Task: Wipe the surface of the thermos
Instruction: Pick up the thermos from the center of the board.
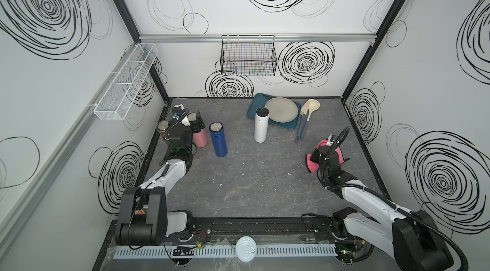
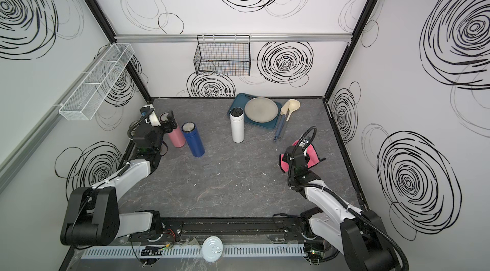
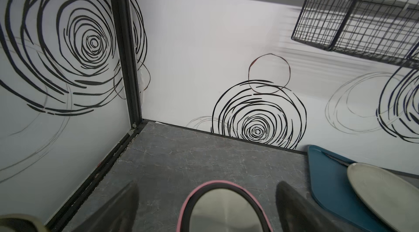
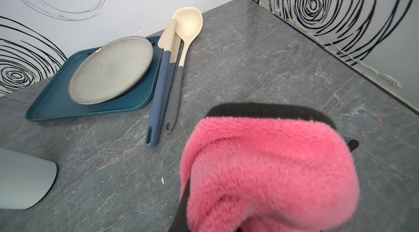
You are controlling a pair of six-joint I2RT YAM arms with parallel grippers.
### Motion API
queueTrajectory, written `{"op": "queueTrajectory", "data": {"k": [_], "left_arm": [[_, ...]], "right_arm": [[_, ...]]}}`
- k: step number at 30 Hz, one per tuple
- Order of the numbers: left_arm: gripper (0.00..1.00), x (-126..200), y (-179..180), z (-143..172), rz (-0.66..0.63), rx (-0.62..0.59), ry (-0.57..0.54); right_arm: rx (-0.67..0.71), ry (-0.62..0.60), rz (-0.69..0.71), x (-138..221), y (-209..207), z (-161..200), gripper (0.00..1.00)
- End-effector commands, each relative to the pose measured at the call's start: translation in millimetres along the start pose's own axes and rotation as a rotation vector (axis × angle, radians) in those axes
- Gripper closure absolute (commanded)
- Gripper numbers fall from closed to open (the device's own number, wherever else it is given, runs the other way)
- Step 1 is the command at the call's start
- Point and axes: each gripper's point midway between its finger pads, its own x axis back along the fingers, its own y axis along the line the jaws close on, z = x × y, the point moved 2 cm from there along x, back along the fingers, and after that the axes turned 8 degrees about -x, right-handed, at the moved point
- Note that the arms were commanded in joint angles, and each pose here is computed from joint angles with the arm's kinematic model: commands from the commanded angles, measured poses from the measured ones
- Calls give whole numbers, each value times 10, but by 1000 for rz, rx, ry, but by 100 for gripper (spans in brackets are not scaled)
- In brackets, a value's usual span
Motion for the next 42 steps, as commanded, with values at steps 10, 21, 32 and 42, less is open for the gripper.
{"op": "queueTrajectory", "data": {"k": [10, 21, 32, 42], "left_arm": [[8, -224, -55, 195, -33, -25, 6], [25, -401, -79, 209, -34, -70, -2], [25, -444, -107, 215, -20, -75, -21], [98, -298, -23, 1, -54, 9, -69]], "right_arm": [[-23, -34, -18, 15, 58, -121, 100], [-22, -34, -16, 9, 64, -124, 100], [-22, -32, -18, 10, 65, -117, 100], [-21, -28, -10, 0, 59, -113, 100]]}}
